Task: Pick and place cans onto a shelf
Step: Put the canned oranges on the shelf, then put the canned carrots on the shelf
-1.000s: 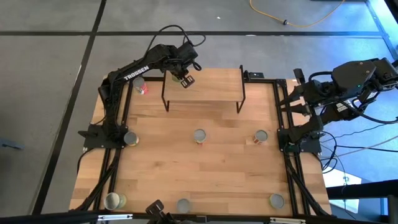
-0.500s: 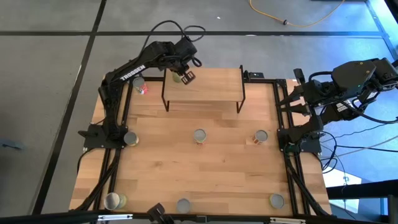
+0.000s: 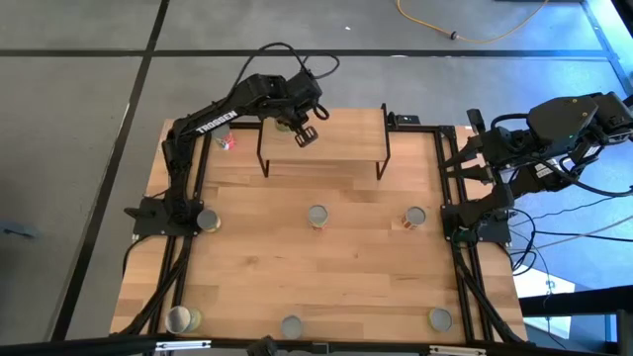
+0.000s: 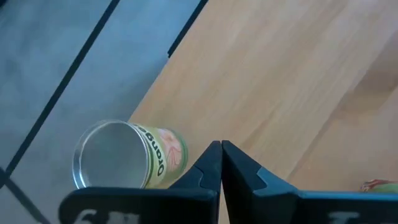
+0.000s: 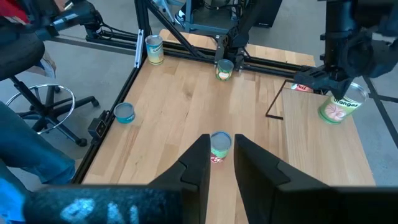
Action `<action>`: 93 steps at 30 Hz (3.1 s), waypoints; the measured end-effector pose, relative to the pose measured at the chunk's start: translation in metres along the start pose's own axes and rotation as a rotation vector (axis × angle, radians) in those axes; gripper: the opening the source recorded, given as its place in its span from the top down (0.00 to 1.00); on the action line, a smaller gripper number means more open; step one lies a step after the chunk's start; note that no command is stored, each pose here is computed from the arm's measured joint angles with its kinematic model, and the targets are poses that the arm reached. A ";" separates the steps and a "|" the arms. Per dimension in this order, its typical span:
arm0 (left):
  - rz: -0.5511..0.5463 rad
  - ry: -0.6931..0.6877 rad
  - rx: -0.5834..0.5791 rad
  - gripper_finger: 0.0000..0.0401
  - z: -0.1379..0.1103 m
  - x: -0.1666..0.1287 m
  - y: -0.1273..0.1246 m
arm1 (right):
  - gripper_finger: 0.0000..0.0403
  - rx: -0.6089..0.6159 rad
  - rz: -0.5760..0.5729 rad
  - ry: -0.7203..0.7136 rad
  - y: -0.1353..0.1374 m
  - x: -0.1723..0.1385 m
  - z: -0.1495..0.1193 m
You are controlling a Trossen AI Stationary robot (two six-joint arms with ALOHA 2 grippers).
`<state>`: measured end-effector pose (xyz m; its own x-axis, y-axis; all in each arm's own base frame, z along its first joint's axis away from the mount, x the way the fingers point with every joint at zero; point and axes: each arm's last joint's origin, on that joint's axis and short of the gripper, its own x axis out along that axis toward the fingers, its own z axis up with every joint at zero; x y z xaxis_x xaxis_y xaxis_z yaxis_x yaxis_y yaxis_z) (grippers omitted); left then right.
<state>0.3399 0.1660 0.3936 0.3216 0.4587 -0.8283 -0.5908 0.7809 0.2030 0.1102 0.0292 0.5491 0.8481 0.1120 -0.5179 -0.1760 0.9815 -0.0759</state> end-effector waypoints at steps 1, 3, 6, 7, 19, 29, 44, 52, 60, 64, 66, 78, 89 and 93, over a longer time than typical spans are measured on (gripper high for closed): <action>0.003 0.009 -0.001 1.00 0.000 0.003 0.000 | 0.82 0.000 0.000 0.000 0.000 0.000 0.000; 0.017 0.022 0.006 1.00 0.001 0.010 0.000 | 0.82 0.000 0.000 0.000 0.000 0.000 0.000; 0.085 0.034 0.018 1.00 0.002 0.018 -0.001 | 0.82 0.000 0.000 0.000 0.000 0.000 0.000; 0.096 0.040 0.020 1.00 0.002 0.021 -0.001 | 0.82 -0.001 0.000 0.000 0.000 0.000 0.000; 0.159 0.116 -0.012 1.00 0.001 0.044 0.020 | 0.82 0.002 0.000 0.000 0.000 0.000 0.000; 0.170 0.125 0.001 1.00 0.000 0.044 0.025 | 0.82 0.000 0.000 0.000 0.000 0.000 0.000; 0.097 0.108 0.012 1.00 -0.001 0.032 0.012 | 0.82 -0.001 0.000 0.001 0.000 0.000 0.000; -0.159 0.007 0.105 1.00 -0.007 -0.033 -0.031 | 0.82 0.000 0.000 0.001 0.000 0.000 0.000; -0.330 0.014 0.134 1.00 -0.040 -0.101 -0.077 | 0.82 -0.008 0.000 0.036 0.001 0.010 -0.001; -0.407 0.051 0.062 1.00 -0.056 -0.121 -0.095 | 0.82 -0.013 0.000 0.066 0.002 0.017 -0.002; -0.466 0.073 0.039 1.00 -0.064 -0.134 -0.102 | 0.82 -0.018 0.001 0.084 0.003 0.021 -0.003; -0.616 0.074 0.063 1.00 -0.117 -0.198 -0.144 | 0.82 -0.068 0.012 0.110 0.004 0.027 -0.005; -0.597 0.175 0.161 1.00 -0.197 -0.214 -0.129 | 0.82 -0.039 0.011 0.108 0.004 0.026 -0.005; -0.567 0.242 0.101 1.00 -0.237 -0.213 -0.111 | 0.82 -0.032 0.010 0.090 0.004 0.027 -0.004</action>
<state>0.1617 -0.1193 0.4231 0.3809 -0.1392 -0.9141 -0.3008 0.9162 -0.2649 0.1303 0.0355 0.5320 0.7980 0.1058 -0.5933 -0.2011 0.9748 -0.0966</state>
